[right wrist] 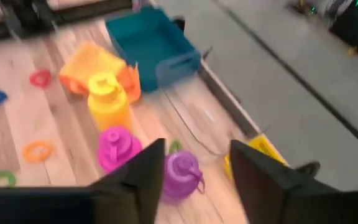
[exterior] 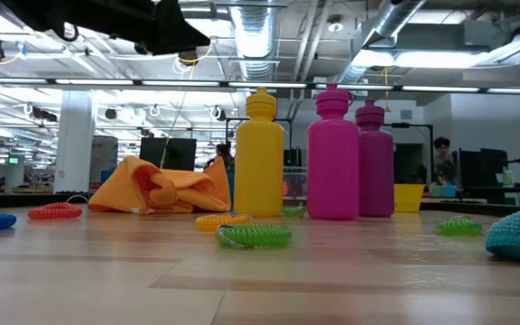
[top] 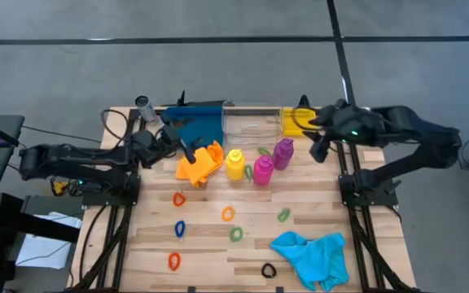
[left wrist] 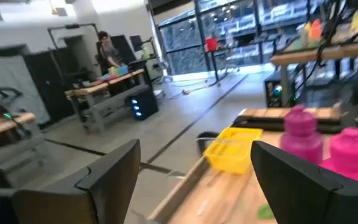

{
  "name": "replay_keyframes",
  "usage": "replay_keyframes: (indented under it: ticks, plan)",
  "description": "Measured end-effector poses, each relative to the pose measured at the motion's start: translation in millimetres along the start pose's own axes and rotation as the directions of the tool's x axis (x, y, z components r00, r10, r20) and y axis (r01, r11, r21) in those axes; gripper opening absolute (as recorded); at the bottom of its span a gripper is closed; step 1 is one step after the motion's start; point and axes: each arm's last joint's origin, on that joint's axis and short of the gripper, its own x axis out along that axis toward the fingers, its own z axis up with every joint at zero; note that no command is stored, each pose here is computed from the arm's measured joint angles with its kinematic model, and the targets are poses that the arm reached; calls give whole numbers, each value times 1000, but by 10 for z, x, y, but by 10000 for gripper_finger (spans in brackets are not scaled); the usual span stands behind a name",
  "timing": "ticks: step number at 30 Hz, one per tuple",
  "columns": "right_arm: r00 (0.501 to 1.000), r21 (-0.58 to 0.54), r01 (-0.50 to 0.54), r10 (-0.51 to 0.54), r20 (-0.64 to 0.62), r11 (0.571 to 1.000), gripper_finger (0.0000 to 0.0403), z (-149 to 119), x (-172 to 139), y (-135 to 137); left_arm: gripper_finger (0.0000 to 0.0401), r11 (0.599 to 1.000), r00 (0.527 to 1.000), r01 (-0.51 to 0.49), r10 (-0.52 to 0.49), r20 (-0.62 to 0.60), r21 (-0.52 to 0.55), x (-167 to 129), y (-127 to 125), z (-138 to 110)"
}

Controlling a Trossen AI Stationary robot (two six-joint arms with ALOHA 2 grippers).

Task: Pick & Place Sports Items
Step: Put the pink tumbler into the transparent bin

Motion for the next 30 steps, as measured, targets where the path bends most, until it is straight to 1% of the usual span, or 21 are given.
replay_keyframes:
  ticks: [3,5,8,10,13,16,18,27,30]
  plan:
    - [989,-26,50,-53,-137,998,230,160,165,5,300,998,1000,-29,29,5,51,10,65,5]
    - [965,-58,96,-107,-241,994,249,207,313,-3,300,998,999,-35,35,3,57,28,102,-8]
    - [922,-101,123,-151,-357,987,263,238,539,-28,300,997,999,-33,34,-17,68,58,138,-47]
    - [905,-128,104,-147,-399,986,265,242,670,-16,300,996,999,-32,35,-36,77,86,150,-83]
    - [901,-157,41,-105,-422,987,265,261,806,26,300,995,997,-52,56,-48,84,123,183,-115]
    - [901,-104,-29,-20,-433,994,266,288,874,18,300,993,995,-68,75,-71,93,157,214,-159]
    - [902,-68,-51,17,-432,996,266,303,896,-4,300,993,994,-74,81,-80,95,169,226,-175]
    - [892,-26,-31,16,-452,999,266,303,929,-124,300,993,991,-67,78,-105,98,169,226,-203]
    - [896,-16,1,-8,-445,1000,266,311,943,-167,300,994,991,-66,75,-108,87,168,222,-206]
